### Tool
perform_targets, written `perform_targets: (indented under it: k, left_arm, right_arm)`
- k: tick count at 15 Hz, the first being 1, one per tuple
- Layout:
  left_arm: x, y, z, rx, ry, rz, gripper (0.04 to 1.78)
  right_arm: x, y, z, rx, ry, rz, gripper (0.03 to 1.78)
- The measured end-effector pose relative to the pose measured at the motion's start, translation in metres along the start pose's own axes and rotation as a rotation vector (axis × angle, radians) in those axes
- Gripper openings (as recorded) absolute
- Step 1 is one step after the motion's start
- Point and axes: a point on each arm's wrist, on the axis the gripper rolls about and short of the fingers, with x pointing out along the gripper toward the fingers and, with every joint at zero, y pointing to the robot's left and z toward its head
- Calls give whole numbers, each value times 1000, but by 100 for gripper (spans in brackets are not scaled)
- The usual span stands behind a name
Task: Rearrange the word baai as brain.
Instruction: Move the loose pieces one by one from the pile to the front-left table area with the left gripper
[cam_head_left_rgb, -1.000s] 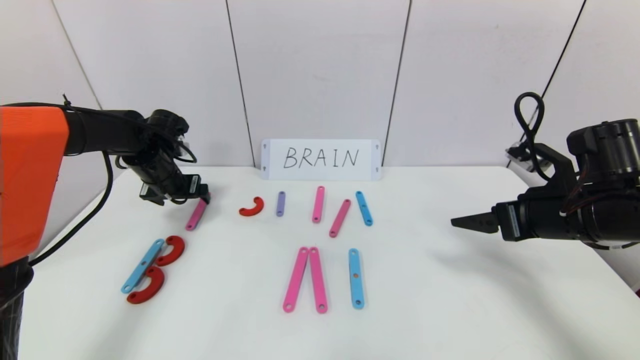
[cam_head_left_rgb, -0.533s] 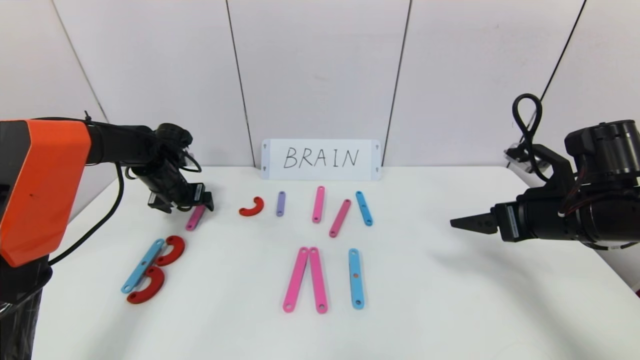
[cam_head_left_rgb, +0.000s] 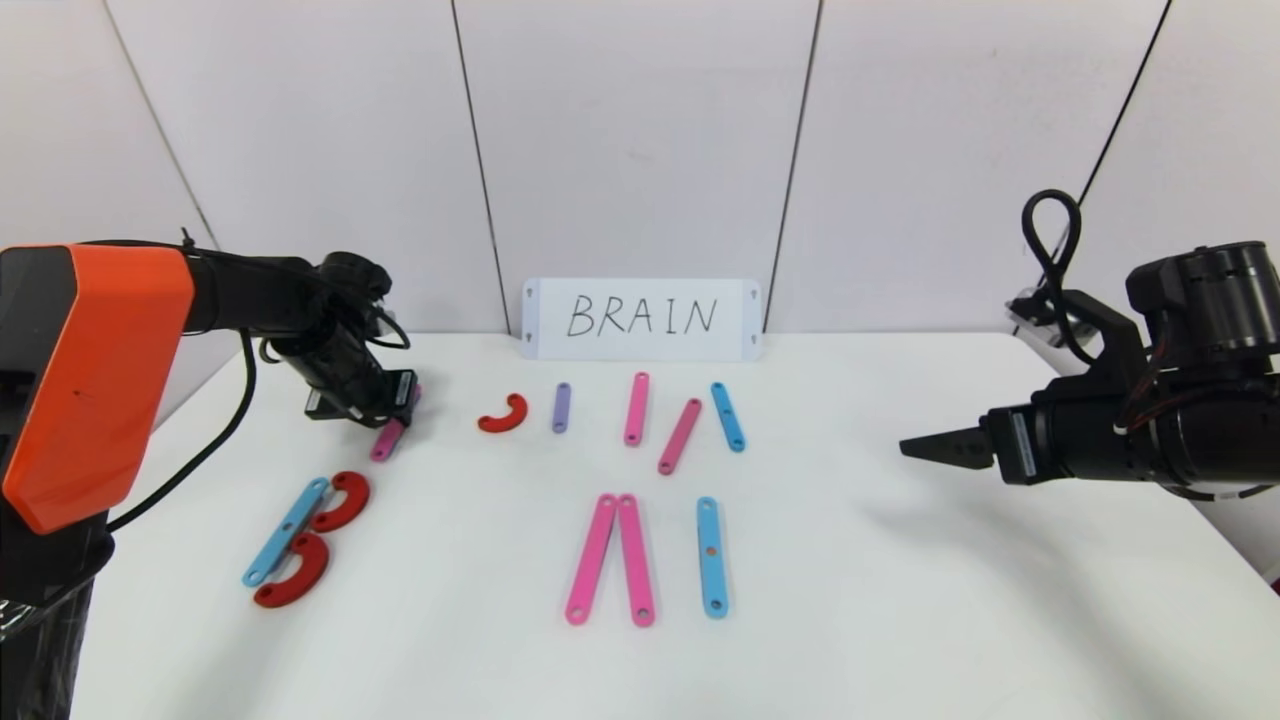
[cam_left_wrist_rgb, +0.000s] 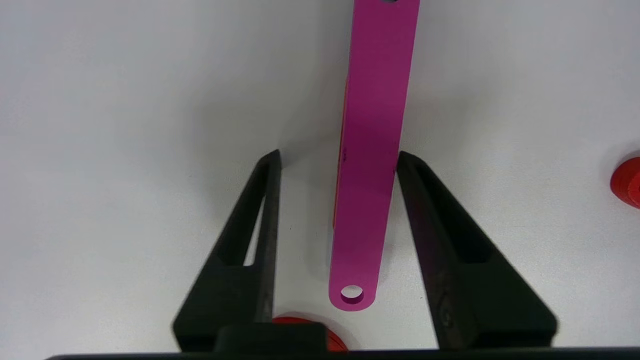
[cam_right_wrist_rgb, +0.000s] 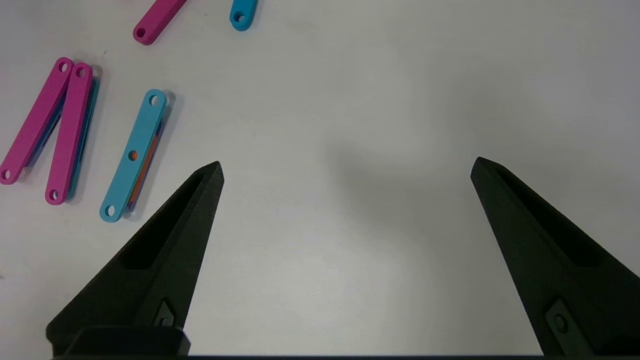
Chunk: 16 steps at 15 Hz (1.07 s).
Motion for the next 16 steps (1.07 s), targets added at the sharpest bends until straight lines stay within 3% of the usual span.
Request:
perform_targets:
  k: [3, 8, 12, 16]
  left_arm:
    - [2, -1, 0, 2, 2, 1, 31]
    - [-6, -2, -1, 1, 7, -4, 30]
    - [-43, -12, -4, 10, -27, -23, 30]
    - [-81, -28, -27, 33, -17, -41, 30]
  right_arm:
    - [0, 0, 0, 0, 0, -1, 174]
    - [1, 1, -1, -3, 4, 0, 174]
    - [2, 1, -2, -4, 8, 3, 174]
    - [2, 1, -2, -4, 10, 2, 174]
